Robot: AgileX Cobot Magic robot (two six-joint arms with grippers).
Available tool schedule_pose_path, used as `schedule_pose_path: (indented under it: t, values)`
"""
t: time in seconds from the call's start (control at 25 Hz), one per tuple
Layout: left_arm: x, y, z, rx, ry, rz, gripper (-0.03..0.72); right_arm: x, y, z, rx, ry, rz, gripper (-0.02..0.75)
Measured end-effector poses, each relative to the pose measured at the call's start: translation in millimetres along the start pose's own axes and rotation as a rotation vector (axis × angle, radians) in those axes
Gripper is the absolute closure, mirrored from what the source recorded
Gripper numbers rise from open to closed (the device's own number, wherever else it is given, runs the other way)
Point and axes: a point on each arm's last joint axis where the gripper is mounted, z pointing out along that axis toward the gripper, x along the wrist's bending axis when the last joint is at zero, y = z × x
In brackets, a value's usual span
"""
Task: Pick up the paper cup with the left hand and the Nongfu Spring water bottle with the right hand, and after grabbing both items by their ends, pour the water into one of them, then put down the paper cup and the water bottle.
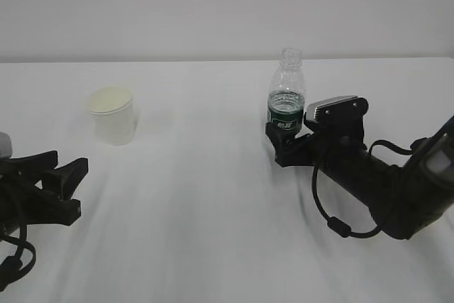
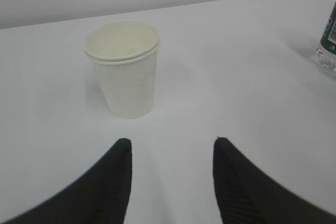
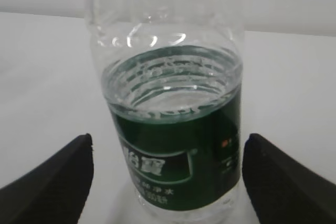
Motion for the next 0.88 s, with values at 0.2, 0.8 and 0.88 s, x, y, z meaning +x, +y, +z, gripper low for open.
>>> schedule_pose_path:
  t: [0.2, 0.8, 0.88]
  values:
    - [0.0, 0.0, 0.0, 0.000, 0.000, 0.000, 0.337, -1.6, 0.4, 9.2, -0.019, 0.000, -0.005, 0.065]
    - [0.0, 0.0, 0.0, 0.000, 0.000, 0.000, 0.340, -5.0, 12.8, 25.3, -0.054, -0.007, -0.016, 0.066]
    - [0.0, 0.0, 0.0, 0.000, 0.000, 0.000, 0.340, -6.3, 13.9, 26.1, -0.059, -0.013, -0.014, 0.066]
